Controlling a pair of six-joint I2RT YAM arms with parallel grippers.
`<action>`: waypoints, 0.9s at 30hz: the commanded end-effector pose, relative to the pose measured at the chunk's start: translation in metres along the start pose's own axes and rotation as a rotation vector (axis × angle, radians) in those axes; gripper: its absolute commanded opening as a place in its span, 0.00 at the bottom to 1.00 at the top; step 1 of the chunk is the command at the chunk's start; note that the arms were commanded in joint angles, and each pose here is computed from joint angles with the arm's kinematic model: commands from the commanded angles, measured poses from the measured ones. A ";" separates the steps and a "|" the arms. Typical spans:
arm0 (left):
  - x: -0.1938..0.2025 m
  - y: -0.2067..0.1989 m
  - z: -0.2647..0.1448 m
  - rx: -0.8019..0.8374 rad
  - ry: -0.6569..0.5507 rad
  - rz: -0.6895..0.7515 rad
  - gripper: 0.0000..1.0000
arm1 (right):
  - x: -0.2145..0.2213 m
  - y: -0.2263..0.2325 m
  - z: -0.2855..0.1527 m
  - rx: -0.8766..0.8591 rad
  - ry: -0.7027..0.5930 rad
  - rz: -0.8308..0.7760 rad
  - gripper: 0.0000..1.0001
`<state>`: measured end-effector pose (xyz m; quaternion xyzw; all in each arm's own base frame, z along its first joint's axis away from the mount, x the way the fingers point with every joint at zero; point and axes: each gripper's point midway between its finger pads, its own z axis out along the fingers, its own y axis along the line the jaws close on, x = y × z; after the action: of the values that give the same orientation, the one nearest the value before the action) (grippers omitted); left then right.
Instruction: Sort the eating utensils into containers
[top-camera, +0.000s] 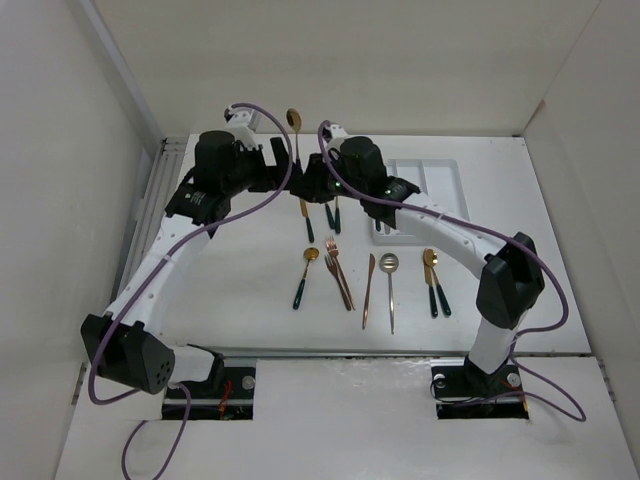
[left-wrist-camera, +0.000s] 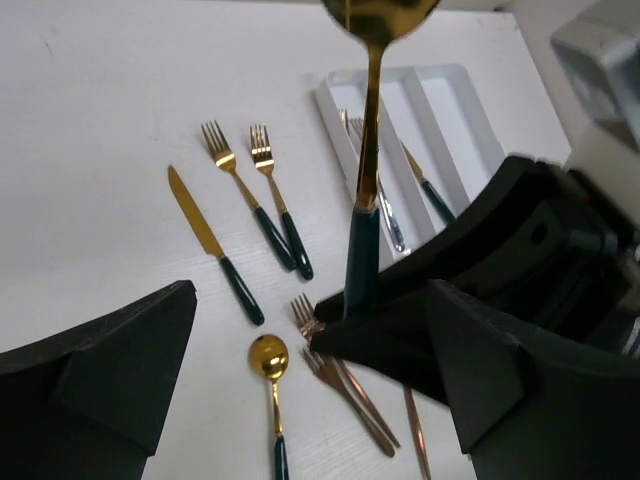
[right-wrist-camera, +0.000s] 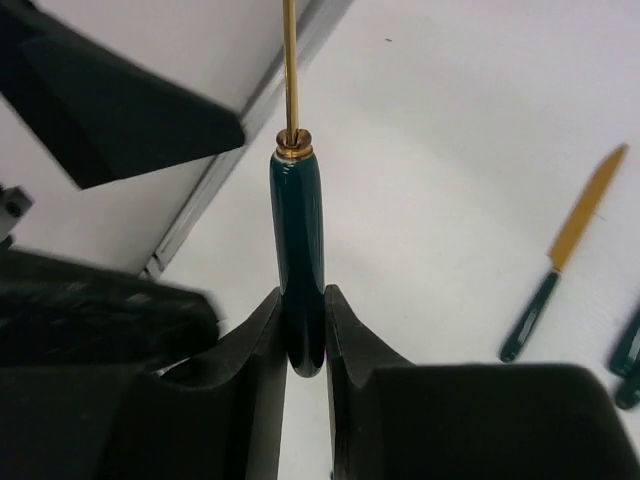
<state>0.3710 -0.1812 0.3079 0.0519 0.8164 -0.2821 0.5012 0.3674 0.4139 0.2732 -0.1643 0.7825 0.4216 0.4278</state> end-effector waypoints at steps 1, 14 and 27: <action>0.022 -0.021 -0.006 0.077 0.092 -0.010 1.00 | -0.061 -0.003 -0.035 0.000 -0.157 -0.010 0.00; 0.049 0.052 -0.008 -0.215 0.112 -0.028 1.00 | 0.035 -0.258 -0.201 0.611 0.332 0.172 0.00; 0.050 0.056 -0.014 -0.224 0.101 0.024 1.00 | 0.092 -0.372 -0.261 0.952 0.549 0.354 0.00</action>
<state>0.3551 -0.1428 0.2279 0.0096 0.8828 -0.1889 0.4300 0.4061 0.0065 0.0717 0.0865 0.9800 0.0737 0.1633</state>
